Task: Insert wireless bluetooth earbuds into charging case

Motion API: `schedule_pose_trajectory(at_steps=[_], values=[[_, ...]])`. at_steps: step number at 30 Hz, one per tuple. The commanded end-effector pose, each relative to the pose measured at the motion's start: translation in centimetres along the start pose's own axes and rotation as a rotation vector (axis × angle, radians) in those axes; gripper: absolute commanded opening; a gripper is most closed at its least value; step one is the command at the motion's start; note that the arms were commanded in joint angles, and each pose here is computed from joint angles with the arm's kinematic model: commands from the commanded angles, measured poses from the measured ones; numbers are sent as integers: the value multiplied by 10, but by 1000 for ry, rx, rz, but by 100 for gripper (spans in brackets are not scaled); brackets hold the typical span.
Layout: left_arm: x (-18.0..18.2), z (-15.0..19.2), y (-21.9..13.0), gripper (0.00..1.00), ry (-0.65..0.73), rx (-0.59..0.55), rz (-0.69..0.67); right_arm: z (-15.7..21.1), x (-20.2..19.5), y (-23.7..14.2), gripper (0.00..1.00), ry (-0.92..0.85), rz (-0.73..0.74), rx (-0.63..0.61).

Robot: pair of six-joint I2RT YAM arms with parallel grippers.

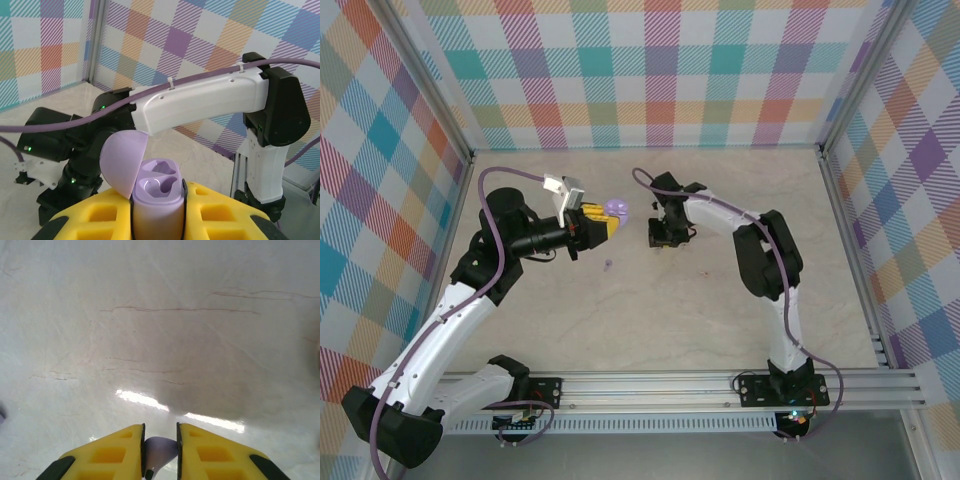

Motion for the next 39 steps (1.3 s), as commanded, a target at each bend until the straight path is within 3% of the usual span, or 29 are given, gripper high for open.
schedule_pose_trajectory(at_steps=[1, 10, 22, 29, 39], values=[[7, 1, -3, 14, 1, 4, -37, -4, 4, -19, 21, 27, -85, -34], [44, 28, 9, 14, -207, 85, -221, 1, -12, -57, 21, 62, -217, -117], [61, 63, 31, 15, -374, 3, -258, 21, -10, -144, 20, 19, -396, -294], [56, 74, 45, 15, -380, -2, -215, 36, -3, -199, 21, -27, -504, -418], [28, 67, 55, 15, -229, -44, -85, 65, 18, -257, 21, -161, -677, -494]])
Point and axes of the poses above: each hand's point on the last joint's axis, 136 mm out from that joint toward the fingers, its own y axis out along the fingers, its own x axis along the line the jaws close on, z = x × y, the point moved 4 cm from there along -y, back along the fingers, and after that the axes turned 14 degrees about y, right-handed, at the moved point
